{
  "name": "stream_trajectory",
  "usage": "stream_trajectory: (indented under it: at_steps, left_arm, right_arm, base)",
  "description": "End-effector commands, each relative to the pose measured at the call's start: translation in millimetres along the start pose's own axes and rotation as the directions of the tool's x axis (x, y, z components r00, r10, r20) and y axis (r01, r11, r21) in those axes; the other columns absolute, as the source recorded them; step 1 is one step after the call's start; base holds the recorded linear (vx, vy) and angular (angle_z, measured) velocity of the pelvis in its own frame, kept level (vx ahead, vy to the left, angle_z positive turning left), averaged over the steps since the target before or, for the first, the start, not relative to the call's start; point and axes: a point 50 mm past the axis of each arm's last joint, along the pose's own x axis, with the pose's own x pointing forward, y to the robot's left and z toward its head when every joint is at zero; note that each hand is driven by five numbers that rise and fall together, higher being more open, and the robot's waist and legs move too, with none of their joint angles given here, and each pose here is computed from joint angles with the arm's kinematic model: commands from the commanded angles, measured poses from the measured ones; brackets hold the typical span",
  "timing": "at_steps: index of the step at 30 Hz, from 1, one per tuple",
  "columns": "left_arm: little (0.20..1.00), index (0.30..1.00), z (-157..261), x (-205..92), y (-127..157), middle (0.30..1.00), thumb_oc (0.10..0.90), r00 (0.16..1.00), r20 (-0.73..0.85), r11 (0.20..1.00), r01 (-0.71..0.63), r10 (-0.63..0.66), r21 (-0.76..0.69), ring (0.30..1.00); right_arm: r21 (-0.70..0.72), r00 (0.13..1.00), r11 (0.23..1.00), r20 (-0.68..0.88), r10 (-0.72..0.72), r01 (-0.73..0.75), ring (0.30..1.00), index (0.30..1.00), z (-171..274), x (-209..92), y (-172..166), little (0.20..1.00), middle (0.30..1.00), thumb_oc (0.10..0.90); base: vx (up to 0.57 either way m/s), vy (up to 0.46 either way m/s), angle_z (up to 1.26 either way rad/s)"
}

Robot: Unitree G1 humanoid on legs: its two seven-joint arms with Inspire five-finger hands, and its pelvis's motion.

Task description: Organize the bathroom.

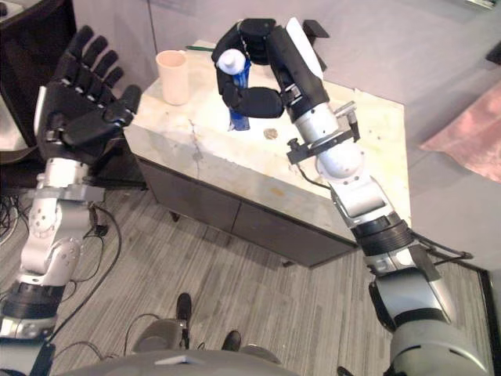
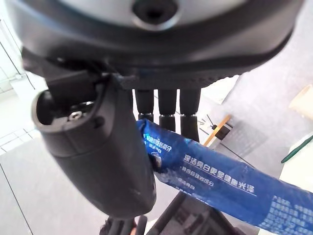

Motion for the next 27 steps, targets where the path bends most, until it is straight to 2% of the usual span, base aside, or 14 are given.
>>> stream_trajectory:
  at_steps: [1,8,13,18,22,27]
  left_arm:
    - [0.900,0.900,44,-1,-8,0.900,0.800,0.960,0.273,0.991,0.020,-0.056,0.134,0.900]
    - [0.900,0.900,38,-3,-3,0.900,0.800,0.975,0.205,0.981,0.042,-0.081,0.187,0.900]
    - [0.900,0.900,35,-2,-3,0.900,0.800,0.981,0.156,0.986,0.091,-0.114,0.143,0.900]
    - [0.900,0.900,21,8,-19,0.900,0.800,0.982,0.054,0.980,0.175,-0.181,0.089,0.900]
    - [0.900,0.900,14,11,-28,0.900,0.800,0.976,0.028,0.975,0.214,-0.216,0.058,0.900]
    - [0.900,0.900,1,16,-42,0.900,0.800,0.978,-0.025,0.976,0.210,-0.209,0.051,0.900]
  right_arm:
    - [-0.016,0.944,0.986,0.292,-0.153,0.165,0.300,0.300,60,44,-45,0.300,0.300,0.400]
    - [-0.060,0.939,0.974,0.283,-0.193,0.219,0.300,0.300,61,52,-58,0.300,0.300,0.400]
    - [-0.074,0.933,0.964,0.277,-0.228,0.257,0.300,0.300,59,53,-54,0.300,0.300,0.400]
    - [-0.094,0.928,0.946,0.247,-0.280,0.310,0.300,0.300,52,41,-62,0.300,0.300,0.400]
    - [-0.097,0.923,0.939,0.238,-0.301,0.331,0.300,0.300,53,44,-71,0.300,0.300,0.400]
    - [-0.092,0.932,0.946,0.220,-0.286,0.312,0.300,0.300,52,46,-55,0.300,0.300,0.400]
  base:
    - [0.06,0.116,0.18]
    - [0.13,0.153,0.41]
    - [0.25,0.244,0.71]
    - [0.24,0.262,0.58]
    - [0.20,0.042,0.60]
    - [0.25,-0.076,0.27]
